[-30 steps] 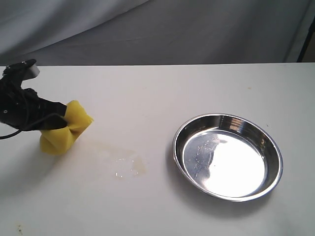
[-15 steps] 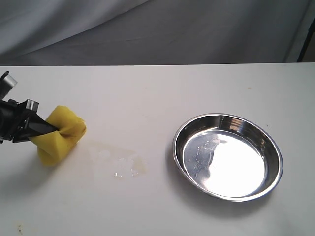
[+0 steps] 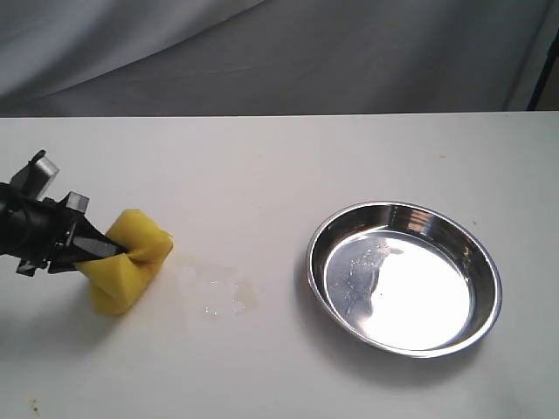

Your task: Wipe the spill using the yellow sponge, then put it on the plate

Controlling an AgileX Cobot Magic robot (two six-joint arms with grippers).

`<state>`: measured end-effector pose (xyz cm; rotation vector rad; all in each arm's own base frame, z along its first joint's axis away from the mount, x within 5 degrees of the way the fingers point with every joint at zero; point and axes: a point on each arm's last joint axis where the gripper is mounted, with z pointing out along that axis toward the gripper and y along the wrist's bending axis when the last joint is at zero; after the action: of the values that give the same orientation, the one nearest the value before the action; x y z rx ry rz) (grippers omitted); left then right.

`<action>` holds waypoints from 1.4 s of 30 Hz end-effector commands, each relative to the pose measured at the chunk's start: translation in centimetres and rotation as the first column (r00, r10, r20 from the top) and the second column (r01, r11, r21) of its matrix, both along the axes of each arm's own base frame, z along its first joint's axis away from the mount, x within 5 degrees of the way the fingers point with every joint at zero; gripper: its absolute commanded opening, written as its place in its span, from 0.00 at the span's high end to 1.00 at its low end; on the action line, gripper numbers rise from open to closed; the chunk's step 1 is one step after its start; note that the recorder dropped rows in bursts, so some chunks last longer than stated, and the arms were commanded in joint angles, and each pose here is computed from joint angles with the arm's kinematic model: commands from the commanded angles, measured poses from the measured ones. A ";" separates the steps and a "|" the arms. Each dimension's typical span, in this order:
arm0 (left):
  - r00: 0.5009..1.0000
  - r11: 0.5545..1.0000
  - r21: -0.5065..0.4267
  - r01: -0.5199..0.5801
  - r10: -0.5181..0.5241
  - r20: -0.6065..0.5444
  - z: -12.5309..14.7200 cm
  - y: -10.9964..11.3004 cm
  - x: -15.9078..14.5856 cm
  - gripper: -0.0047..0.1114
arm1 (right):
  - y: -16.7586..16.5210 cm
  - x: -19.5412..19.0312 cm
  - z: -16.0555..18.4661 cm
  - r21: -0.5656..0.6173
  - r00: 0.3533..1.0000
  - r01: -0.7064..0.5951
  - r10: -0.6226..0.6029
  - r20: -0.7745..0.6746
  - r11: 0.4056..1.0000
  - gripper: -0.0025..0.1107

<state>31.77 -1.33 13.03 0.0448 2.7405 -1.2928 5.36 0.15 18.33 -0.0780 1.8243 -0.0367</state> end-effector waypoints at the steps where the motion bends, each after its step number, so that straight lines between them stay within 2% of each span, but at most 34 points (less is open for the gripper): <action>1: 0.989 0.989 -0.015 0.144 -0.144 -0.011 0.0 -3.8 -0.6 0.96 | 0.0 0.0 -0.1 0.002 1.000 -0.002 0.002 0.001 1.000 0.98; 6: 0.969 0.969 -0.026 0.247 -0.246 0.037 0.1 -8.9 -1.1 0.96 | 0.0 0.0 -0.1 0.002 1.000 -0.002 0.002 0.001 1.000 0.98; 12: 0.952 0.954 -0.006 0.301 -0.300 0.050 0.0 -11.4 -1.8 0.96 | 0.0 0.0 -0.1 0.002 1.000 -0.002 0.002 0.001 1.000 0.98; 18: 0.927 0.927 -0.039 0.374 -0.373 0.040 0.2 -13.5 -2.9 0.96 | 0.0 0.0 -0.1 0.002 1.000 -0.002 0.002 0.001 1.000 0.98; 27: 0.923 0.918 -0.096 0.384 -0.383 0.032 0.6 -14.1 -3.3 0.96 | 0.0 0.0 -0.1 0.002 1.000 -0.002 0.002 0.001 1.000 0.98; 36: 0.912 0.899 -0.161 0.407 -0.390 0.128 1.3 -14.6 -3.1 0.96 | 0.0 0.0 -0.1 0.002 1.000 -0.002 0.002 0.001 1.000 0.98; 42: 0.918 0.910 -0.139 0.391 -0.374 0.135 1.1 -14.5 -2.9 0.96 | 0.0 0.0 -0.1 0.002 1.000 -0.002 0.002 0.001 1.000 0.98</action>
<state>28.78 -15.62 13.98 0.6504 2.6278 -1.5531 5.36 0.15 18.33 -0.0780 1.8243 -0.0367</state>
